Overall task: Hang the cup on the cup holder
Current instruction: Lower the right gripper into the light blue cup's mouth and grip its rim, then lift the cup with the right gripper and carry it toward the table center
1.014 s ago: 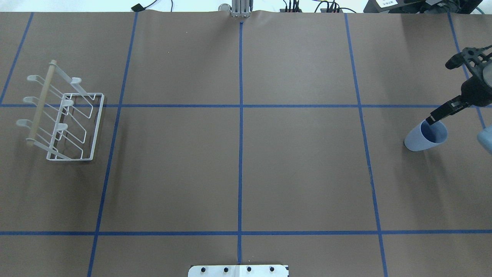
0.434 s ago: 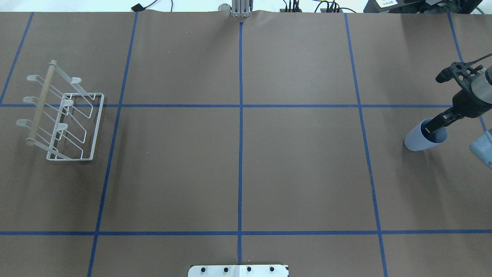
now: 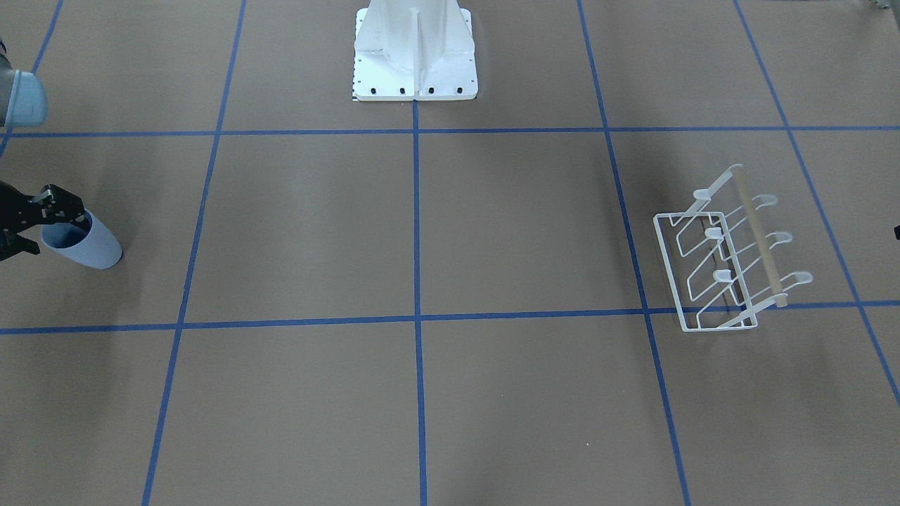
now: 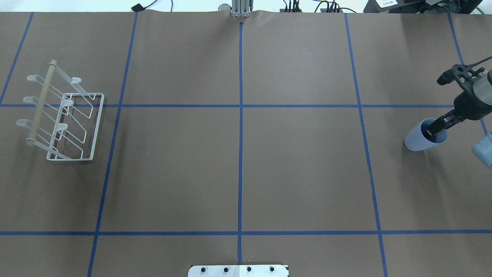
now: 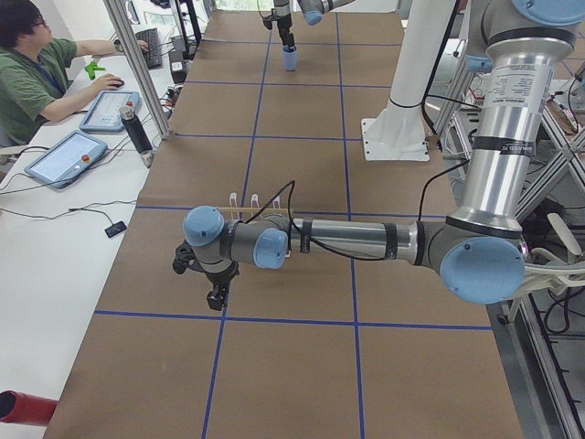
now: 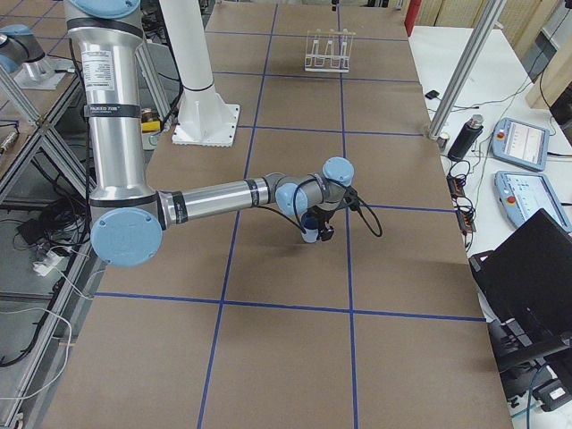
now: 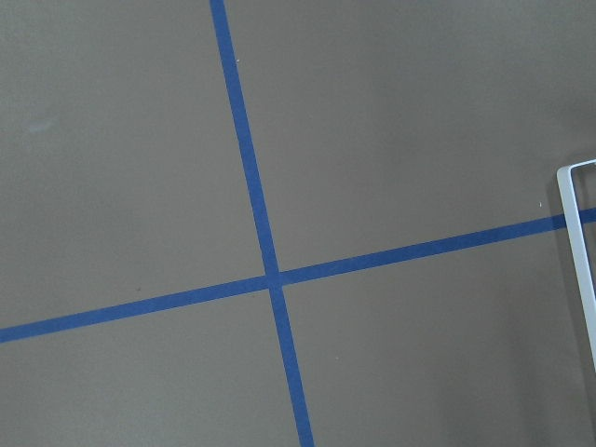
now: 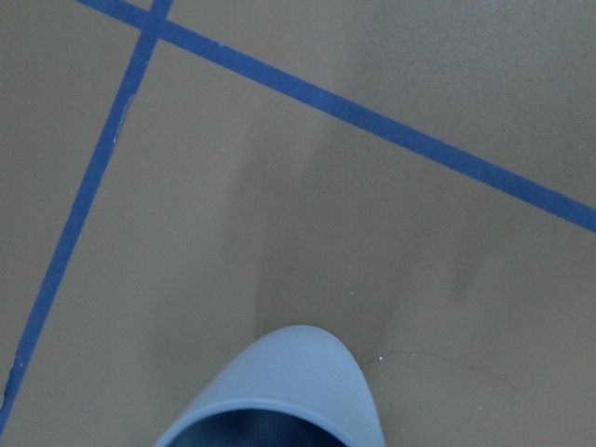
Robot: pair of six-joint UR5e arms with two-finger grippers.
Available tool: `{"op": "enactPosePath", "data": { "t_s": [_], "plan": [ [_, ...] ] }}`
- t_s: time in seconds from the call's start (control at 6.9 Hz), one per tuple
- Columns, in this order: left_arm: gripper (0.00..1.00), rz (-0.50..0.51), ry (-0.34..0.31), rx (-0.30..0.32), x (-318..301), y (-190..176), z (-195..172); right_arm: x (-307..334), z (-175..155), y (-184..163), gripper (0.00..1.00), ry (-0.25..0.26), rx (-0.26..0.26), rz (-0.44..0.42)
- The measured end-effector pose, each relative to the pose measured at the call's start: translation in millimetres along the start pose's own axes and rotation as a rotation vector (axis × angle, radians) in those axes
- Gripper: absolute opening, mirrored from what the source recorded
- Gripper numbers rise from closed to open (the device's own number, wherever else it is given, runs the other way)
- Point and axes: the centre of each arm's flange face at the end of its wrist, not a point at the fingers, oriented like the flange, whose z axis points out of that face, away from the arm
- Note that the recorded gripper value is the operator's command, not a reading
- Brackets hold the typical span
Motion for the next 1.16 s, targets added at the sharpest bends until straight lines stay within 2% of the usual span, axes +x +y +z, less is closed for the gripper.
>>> {"op": "enactPosePath", "data": {
  "t_s": [0.29, 0.58, 0.87, 1.16],
  "plan": [
    [0.99, 0.002, 0.001, 0.001, 1, 0, 0, 6, -2, 6, 0.0, 0.003, 0.003, -0.013],
    [0.99, 0.004, 0.003, 0.005, 2, -1, -1, -2, -17, 12, 0.0, -0.001, 0.03, -0.036],
    [0.99, 0.023, 0.004, 0.02, 10, -4, -9, -39, -49, 8, 0.0, -0.047, 0.09, -0.08],
    [0.99, 0.065, 0.01, 0.062, 33, -13, -30, -99, -92, -22, 0.0, -0.12, 0.207, -0.029]
  ]
}}
